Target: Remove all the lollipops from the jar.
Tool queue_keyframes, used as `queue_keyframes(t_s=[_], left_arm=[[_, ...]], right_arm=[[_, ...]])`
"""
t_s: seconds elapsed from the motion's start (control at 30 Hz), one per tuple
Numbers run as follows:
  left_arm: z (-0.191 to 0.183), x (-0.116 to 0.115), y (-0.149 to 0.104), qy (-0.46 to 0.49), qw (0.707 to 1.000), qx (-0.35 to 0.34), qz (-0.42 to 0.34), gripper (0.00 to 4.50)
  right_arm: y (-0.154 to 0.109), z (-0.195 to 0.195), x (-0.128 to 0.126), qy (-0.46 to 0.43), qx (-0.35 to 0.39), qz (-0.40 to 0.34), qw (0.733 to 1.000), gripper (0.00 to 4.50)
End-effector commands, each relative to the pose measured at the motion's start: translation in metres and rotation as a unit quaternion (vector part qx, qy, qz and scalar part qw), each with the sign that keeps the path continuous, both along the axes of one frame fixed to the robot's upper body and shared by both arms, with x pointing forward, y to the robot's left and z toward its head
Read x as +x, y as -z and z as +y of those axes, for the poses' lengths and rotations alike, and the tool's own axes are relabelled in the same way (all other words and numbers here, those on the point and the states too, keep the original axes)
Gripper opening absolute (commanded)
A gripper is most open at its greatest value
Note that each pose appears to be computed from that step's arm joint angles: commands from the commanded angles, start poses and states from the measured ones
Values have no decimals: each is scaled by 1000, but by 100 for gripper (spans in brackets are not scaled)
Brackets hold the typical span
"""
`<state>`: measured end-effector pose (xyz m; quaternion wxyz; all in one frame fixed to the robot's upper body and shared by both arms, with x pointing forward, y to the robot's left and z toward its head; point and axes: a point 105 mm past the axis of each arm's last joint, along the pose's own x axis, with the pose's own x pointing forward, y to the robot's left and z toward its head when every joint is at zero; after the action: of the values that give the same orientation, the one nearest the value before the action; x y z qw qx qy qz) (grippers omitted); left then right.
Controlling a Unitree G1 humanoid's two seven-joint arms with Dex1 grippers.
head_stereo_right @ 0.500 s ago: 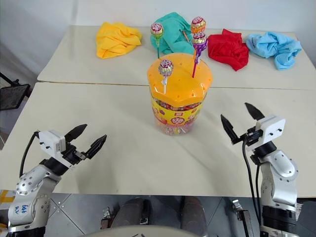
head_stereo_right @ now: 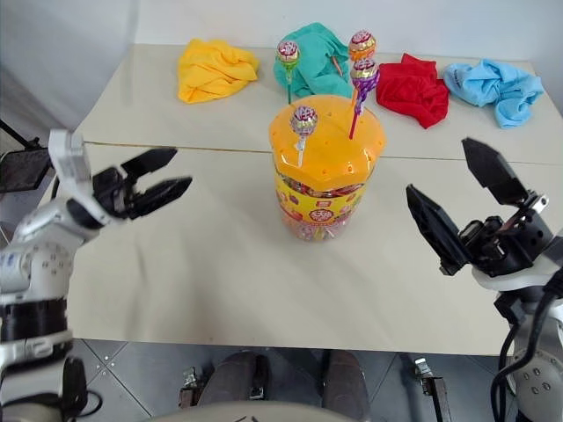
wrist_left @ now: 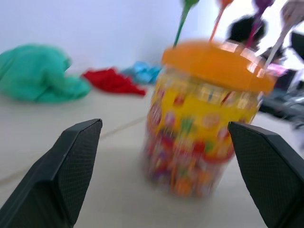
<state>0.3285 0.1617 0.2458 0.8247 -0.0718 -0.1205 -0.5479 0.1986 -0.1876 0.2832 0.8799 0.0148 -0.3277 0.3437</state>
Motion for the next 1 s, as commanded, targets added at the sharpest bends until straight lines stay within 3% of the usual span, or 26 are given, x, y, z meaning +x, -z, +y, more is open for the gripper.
queue_keyframes(t_s=[0.03,0.2,0.4,0.53,0.83,0.93,1.0], left_arm=[[-29,12,-27,55,998,-11,-40,449],[-62,35,-59,84,993,-52,-63,449],[-96,44,-62,120,991,-26,-54,449],[-112,46,-66,134,990,-32,-38,366],[-128,51,-63,139,989,-21,-37,99],[-125,50,-68,145,988,-47,-37,6],[-117,49,-79,154,983,-97,-33,2]], right_arm=[[-17,16,-18,-16,8,-35,999,450],[-18,26,-24,-24,4,-34,999,450],[-17,18,-28,15,10,-40,999,450],[-13,9,-37,45,17,-42,998,450],[-11,8,-42,57,18,-46,997,450],[-11,10,-43,51,20,-48,997,450],[-12,11,-43,40,24,-51,998,450]])
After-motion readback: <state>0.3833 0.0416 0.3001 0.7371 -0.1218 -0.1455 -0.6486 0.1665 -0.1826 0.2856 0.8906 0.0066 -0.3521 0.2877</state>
